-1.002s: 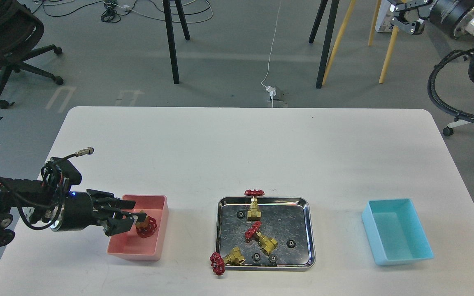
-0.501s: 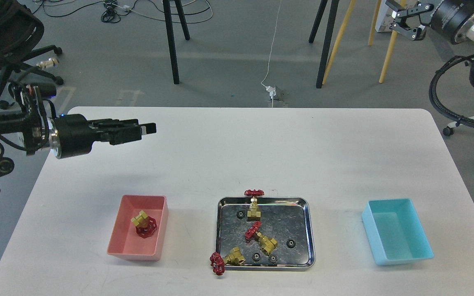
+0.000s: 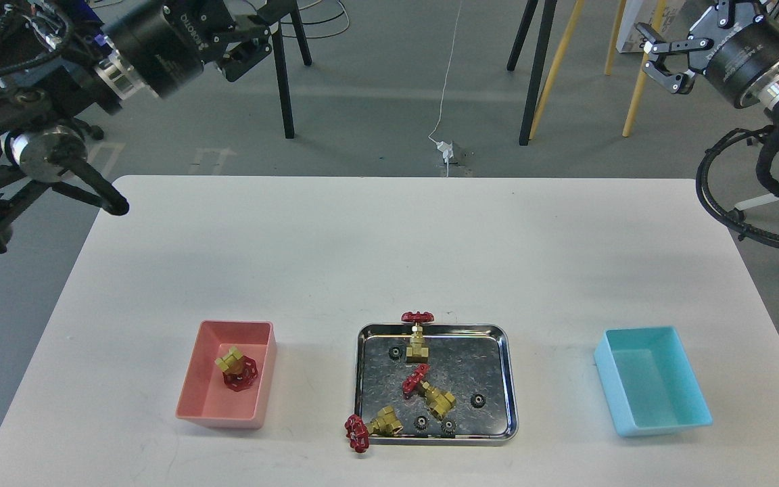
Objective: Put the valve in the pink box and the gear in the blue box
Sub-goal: 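Open the left gripper and raise the left arm away, then move the right gripper over the metal tray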
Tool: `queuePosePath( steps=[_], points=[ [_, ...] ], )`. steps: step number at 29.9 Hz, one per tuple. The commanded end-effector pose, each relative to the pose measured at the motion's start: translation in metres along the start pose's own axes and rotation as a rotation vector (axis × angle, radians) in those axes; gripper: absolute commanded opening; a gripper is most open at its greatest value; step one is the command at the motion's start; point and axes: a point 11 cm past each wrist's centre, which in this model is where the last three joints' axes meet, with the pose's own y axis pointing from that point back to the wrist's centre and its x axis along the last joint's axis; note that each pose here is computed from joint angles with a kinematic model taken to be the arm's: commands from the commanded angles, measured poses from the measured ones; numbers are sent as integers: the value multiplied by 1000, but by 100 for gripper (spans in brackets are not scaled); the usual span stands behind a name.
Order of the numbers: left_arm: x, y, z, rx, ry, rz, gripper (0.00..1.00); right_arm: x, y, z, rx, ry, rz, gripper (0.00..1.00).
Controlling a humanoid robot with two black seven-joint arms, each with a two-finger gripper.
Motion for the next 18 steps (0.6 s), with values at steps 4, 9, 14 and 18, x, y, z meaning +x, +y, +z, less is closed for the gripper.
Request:
queuePosePath(
  steps=[4, 9, 14, 18],
  points=[
    [13, 4, -39, -73, 149, 132, 80, -13, 12, 25, 28, -45, -50, 100],
    [1, -6, -47, -88, 190, 115, 80, -38, 11, 48, -100, 51, -141, 100],
    [-19, -21, -57, -93, 230, 80, 80, -88, 10, 63, -352, 492, -384, 100],
    [-34, -31, -64, -96, 262, 54, 81, -127, 16, 79, -500, 766, -585, 100]
  ],
)
